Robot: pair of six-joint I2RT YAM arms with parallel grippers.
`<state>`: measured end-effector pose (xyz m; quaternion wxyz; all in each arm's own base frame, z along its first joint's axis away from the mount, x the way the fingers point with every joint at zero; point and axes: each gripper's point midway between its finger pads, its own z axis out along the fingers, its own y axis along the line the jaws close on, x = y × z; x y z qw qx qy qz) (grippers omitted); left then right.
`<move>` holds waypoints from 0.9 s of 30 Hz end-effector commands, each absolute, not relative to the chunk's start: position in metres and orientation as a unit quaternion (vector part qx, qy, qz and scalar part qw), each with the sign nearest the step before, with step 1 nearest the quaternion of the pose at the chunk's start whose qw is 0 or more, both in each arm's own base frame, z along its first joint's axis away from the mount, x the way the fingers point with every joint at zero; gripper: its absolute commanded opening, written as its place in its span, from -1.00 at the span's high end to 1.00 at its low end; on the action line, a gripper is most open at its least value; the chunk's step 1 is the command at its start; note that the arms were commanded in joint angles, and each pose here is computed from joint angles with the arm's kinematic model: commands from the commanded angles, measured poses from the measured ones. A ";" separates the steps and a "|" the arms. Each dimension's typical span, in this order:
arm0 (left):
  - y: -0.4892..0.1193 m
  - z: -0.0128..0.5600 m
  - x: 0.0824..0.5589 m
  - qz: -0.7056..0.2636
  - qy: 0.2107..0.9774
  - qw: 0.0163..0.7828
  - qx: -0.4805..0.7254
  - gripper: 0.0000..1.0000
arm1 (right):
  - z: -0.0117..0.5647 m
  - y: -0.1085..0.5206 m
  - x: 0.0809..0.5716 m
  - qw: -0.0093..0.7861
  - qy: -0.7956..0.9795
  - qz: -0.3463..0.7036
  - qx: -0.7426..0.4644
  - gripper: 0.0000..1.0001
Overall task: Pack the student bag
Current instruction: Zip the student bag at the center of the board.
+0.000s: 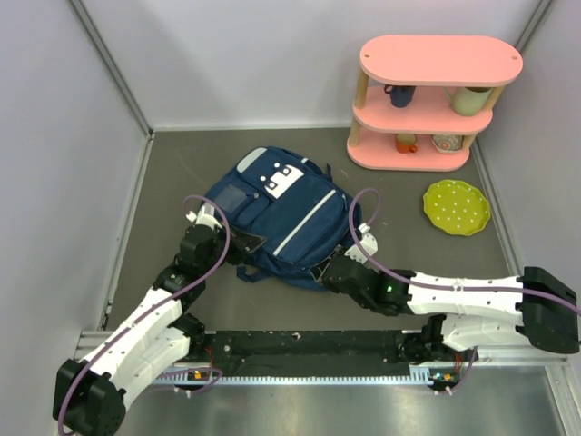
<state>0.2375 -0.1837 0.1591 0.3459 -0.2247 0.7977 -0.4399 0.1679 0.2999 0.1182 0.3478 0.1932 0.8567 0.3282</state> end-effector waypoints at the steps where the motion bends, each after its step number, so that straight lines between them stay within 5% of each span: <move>1: -0.204 0.211 0.236 -0.511 0.759 0.371 -0.161 1.00 | 0.146 0.322 0.168 0.353 0.833 0.395 0.161 0.39; 5: -0.210 0.214 0.230 -0.525 0.761 0.352 -0.147 1.00 | 0.151 0.348 0.166 0.331 0.825 0.430 0.159 0.09; 17: -0.218 0.228 0.221 -0.552 0.754 0.328 -0.137 1.00 | 0.119 0.369 0.179 0.294 0.807 0.441 0.259 -0.01; 21: -0.217 0.230 0.219 -0.556 0.751 0.328 -0.140 1.00 | 0.113 0.357 0.191 0.322 0.804 0.410 0.286 0.03; 27: -0.216 0.234 0.216 -0.559 0.747 0.332 -0.140 1.00 | 0.094 0.332 0.200 0.352 0.799 0.369 0.319 0.41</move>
